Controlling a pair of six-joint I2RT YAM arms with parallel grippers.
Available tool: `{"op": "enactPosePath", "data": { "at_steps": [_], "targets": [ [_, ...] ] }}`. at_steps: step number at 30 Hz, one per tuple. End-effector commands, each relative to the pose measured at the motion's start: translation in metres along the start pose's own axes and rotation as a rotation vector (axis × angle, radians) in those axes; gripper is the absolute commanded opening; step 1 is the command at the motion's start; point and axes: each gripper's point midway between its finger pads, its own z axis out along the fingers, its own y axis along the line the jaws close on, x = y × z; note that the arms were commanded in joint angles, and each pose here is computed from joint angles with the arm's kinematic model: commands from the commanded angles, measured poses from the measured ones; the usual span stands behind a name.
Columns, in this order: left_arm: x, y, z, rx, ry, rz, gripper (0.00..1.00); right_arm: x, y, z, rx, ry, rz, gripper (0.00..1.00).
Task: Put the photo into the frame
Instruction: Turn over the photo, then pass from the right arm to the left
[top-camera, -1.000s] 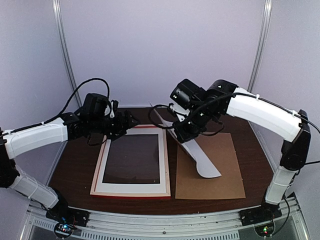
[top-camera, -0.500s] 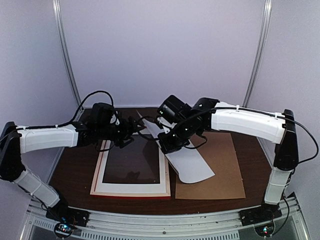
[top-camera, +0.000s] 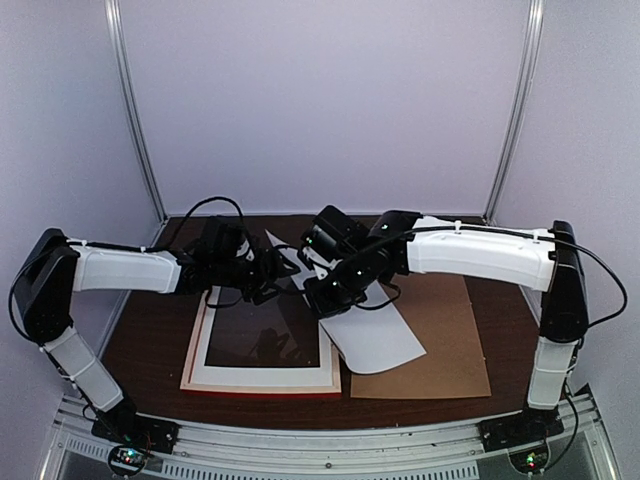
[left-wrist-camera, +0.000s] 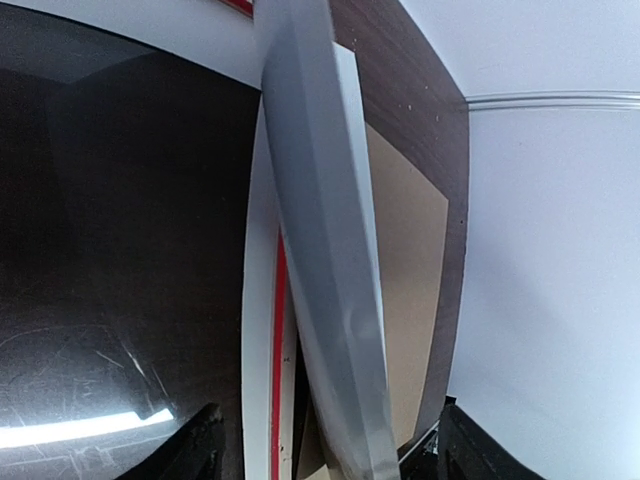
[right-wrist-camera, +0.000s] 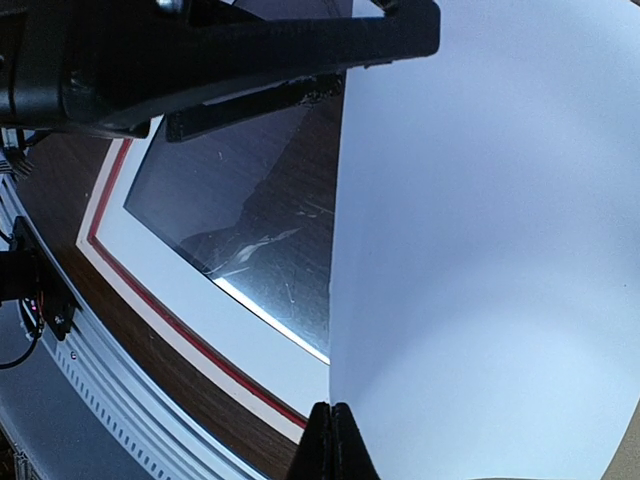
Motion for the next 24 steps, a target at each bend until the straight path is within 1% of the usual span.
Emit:
{"op": "enactPosePath", "data": {
  "at_steps": [1, 6, 10, 17, 22, 24],
  "targets": [
    [-0.008, -0.019, 0.005, 0.066, 0.000, 0.019, 0.70, 0.006, 0.003, 0.014, -0.001, 0.014, 0.005, 0.00],
    [-0.006, -0.009, 0.012, 0.046, 0.013, 0.015, 0.60, 0.009, 0.005, 0.021, -0.005, 0.025, 0.005, 0.00],
    [-0.004, -0.005, 0.017, 0.053, 0.020, 0.007, 0.43, 0.010, 0.007, 0.026, -0.008, 0.032, 0.007, 0.00],
    [-0.003, 0.000, 0.022, 0.046, 0.026, 0.009, 0.25, 0.011, 0.010, 0.029, -0.018, 0.035, 0.009, 0.00],
    [-0.002, 0.003, 0.023, 0.043, 0.028, 0.011, 0.18, 0.011, 0.011, 0.029, -0.026, 0.034, 0.010, 0.00],
    [-0.002, 0.003, 0.023, 0.044, 0.028, 0.016, 0.14, 0.011, 0.012, 0.030, -0.030, 0.035, 0.010, 0.01]
  ]
}}
